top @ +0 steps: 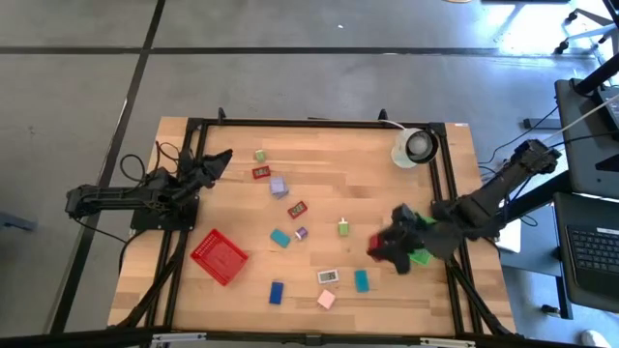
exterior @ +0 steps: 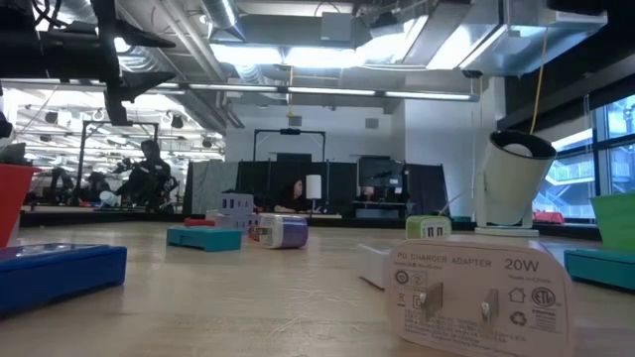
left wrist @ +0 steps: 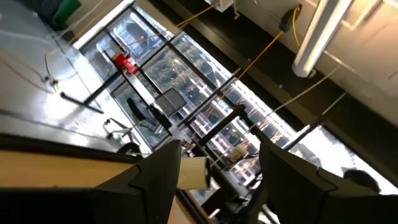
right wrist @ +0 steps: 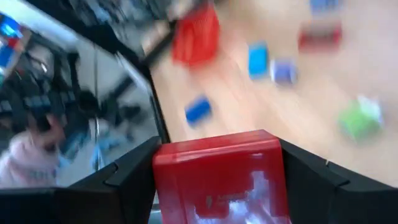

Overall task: Pick & Place Office items
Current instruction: Put the red power adapter into the green bin

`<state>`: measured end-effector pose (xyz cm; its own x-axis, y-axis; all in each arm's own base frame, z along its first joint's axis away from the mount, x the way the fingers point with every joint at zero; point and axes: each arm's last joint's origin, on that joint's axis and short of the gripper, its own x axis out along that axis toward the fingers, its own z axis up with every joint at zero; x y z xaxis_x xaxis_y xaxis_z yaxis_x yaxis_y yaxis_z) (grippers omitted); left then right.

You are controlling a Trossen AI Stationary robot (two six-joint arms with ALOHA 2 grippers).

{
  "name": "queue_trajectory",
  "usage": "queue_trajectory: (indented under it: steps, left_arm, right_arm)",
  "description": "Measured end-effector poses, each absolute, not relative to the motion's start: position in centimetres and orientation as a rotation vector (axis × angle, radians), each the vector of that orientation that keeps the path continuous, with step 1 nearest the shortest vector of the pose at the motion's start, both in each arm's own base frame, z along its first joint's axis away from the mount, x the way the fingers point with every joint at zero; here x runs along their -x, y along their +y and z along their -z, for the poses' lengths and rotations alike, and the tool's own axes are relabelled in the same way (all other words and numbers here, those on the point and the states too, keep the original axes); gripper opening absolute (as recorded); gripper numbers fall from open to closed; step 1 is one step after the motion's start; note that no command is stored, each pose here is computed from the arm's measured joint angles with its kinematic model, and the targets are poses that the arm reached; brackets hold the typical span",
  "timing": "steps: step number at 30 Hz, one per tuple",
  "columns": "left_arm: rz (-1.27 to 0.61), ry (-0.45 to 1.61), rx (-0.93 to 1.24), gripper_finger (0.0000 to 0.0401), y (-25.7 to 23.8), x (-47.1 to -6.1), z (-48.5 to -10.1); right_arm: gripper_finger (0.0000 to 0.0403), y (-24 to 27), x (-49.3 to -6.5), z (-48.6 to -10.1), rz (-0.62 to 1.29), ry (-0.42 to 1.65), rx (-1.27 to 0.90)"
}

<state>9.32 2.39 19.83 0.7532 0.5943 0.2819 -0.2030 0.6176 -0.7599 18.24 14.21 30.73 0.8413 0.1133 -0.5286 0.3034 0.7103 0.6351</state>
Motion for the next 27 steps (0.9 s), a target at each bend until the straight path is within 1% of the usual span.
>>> queue_trajectory:
  steps: [2, 5, 10, 12, 14, 18, 21, 27]
  left_arm:
    - [-0.477, -0.565, 0.815, 0.0214, 2.4, -9.3, -19.8]
    - [-0.47, -0.572, 0.841, 0.0214, 2.4, -9.3, -19.8]
    - [-0.468, -0.573, 0.853, 0.0214, 2.4, -9.3, -19.8]
    - [-0.459, -0.571, 0.867, 0.0214, 2.4, -9.4, -19.8]
    - [-0.443, -0.565, 0.876, 0.0214, 2.3, -9.4, -19.8]
    - [-0.422, -0.546, 0.886, 0.0214, 2.3, -9.5, -19.6]
    - [-0.423, -0.529, 0.883, 0.0214, 2.3, -9.6, -19.5]
    - [-0.431, -0.524, 0.882, 0.0214, 2.3, -9.6, -19.5]
  right_arm:
    - [0.0272, 14.7, -17.1, -29.8, 0.155, 0.684, -0.804]
    - [0.0272, 14.8, -15.4, -28.2, 0.286, 0.847, -0.804]
    - [0.0272, 14.1, -13.3, -25.6, 0.616, 1.143, -0.73]
    - [0.0272, 13.9, -12.9, -24.9, 0.714, 1.225, -0.667]
    - [0.0272, 13.8, -12.9, -24.4, 0.764, 1.252, -0.611]
    - [0.0272, 13.8, -13.5, -23.7, 0.789, 1.251, -0.531]
    - [0.0272, 13.4, -13.7, -22.3, 0.834, 1.267, -0.498]
    - [0.0272, 12.2, -13.1, -18.8, 0.918, 1.346, -0.537]
